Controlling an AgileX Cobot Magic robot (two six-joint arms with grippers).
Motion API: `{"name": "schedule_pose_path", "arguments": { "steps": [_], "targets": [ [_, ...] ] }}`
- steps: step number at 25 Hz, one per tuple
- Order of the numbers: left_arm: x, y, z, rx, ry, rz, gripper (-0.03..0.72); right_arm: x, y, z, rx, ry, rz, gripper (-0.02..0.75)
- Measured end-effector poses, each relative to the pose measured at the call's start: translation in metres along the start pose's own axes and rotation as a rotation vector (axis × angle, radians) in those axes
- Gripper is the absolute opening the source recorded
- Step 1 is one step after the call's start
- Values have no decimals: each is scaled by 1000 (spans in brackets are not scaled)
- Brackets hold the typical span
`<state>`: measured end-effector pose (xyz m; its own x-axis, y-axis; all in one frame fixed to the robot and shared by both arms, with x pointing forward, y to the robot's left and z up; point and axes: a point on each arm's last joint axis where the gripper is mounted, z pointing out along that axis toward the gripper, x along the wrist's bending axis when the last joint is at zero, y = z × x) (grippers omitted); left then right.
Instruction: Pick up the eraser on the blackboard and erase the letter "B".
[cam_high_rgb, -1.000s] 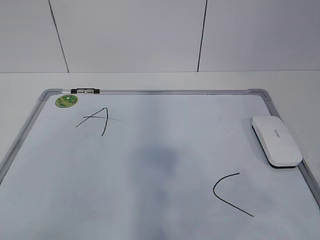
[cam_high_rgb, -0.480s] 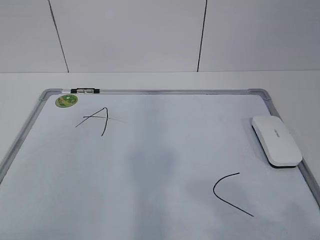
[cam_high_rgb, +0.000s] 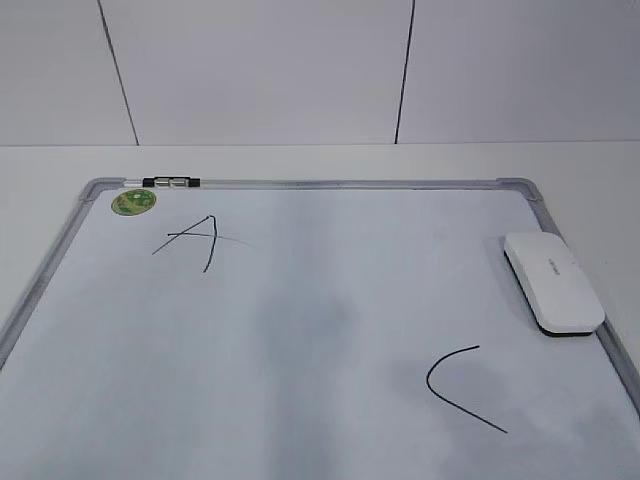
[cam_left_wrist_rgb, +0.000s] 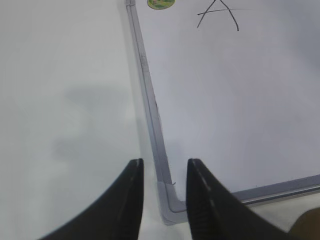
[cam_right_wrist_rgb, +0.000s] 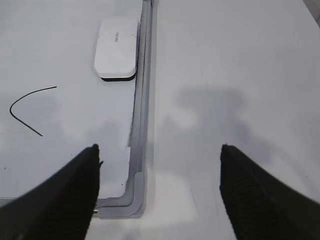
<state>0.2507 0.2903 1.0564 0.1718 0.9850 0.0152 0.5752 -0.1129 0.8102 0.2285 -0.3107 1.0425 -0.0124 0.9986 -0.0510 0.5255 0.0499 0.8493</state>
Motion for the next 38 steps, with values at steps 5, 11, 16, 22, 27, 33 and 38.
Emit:
{"name": "schedule_pose_path", "arguments": {
  "steps": [5,11,16,22,27,33,38],
  "targets": [
    [-2,0,0,-1,-26,-43,223,0,0,0,0,0,0,589],
    [-1,-1,0,0,-10,-39,223,1,0,0,-2,6,5,589],
    [0,-3,-3,-24,2,-31,223,2,0,0,-1,19,10,589],
    [-1,-12,-16,-123,25,-15,223,2,0,0,-2,19,12,589],
    [-1,-13,-16,-122,30,-13,223,2,0,0,-2,19,12,589],
    [-1,-13,-16,-123,36,-11,223,2,0,0,-1,19,12,589],
    [0,-13,-16,-122,42,-8,223,2,0,0,-1,19,12,589]
  ]
}}
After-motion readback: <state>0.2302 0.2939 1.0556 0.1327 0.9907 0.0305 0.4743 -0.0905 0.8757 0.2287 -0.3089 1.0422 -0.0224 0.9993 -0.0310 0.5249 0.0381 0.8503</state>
